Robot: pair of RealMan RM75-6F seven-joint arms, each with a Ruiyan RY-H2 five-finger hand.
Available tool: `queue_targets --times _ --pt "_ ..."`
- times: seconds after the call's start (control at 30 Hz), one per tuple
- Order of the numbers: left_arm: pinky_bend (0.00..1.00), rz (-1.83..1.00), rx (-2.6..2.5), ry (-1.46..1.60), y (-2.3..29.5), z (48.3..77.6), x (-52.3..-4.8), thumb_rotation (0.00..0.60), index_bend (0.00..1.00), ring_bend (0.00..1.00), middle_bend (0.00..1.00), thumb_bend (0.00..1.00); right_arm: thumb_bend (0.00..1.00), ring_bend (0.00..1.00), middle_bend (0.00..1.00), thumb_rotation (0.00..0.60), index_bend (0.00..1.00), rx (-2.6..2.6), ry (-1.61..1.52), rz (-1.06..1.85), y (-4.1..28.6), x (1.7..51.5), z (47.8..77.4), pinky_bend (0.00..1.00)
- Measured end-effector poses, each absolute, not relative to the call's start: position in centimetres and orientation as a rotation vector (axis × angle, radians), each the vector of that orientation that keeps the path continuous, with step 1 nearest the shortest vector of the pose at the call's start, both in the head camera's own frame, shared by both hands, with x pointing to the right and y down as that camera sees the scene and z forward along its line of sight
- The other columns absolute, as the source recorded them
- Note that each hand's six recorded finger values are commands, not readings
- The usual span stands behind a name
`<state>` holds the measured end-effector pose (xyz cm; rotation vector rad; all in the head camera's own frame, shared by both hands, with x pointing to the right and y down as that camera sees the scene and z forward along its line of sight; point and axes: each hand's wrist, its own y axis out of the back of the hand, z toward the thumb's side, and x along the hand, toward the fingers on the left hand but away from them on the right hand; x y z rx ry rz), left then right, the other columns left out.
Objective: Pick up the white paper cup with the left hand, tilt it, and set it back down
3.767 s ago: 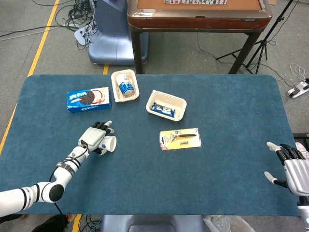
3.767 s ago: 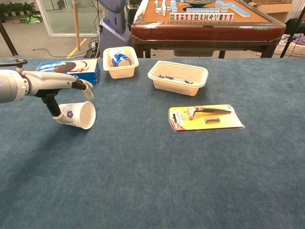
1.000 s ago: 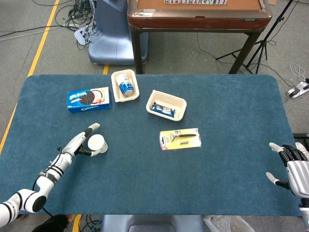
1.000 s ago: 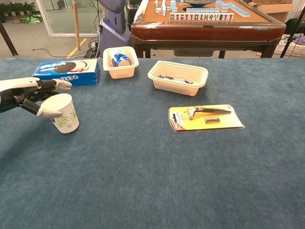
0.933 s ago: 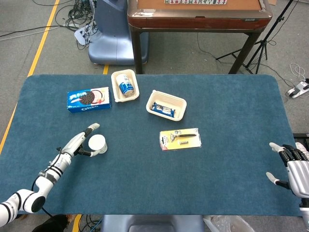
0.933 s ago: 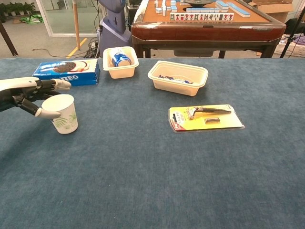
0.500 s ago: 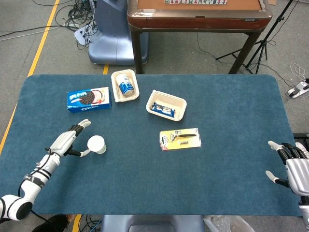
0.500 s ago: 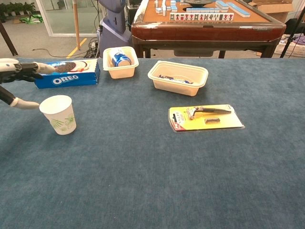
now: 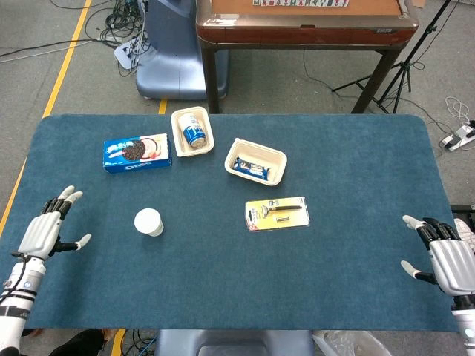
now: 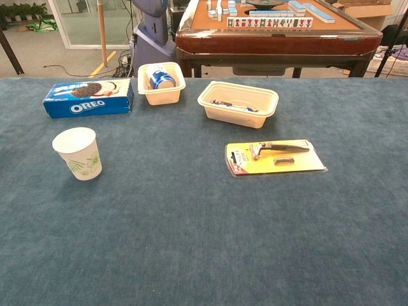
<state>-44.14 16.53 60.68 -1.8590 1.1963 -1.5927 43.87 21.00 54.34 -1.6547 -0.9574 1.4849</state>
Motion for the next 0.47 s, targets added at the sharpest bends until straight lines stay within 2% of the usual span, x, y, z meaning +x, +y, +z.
queue_targets --times 0.2,0.47 --pt "0.0 -1.611 -1.745 1.211 19.3 59.3 -45.5 0.6 0.11 0.0 0.0 0.21 0.16 0.15 0.29 0.6 0.19 -1.702 -0.98 1.465 21.1 43.4 54.4 0.22" --pt "0.0 -1.544 -1.716 1.204 21.8 58.4 -44.6 0.6 0.11 0.0 0.0 0.21 0.16 0.15 0.29 0.6 0.19 -1.729 -0.993 1.449 21.5 43.1 54.3 0.22"
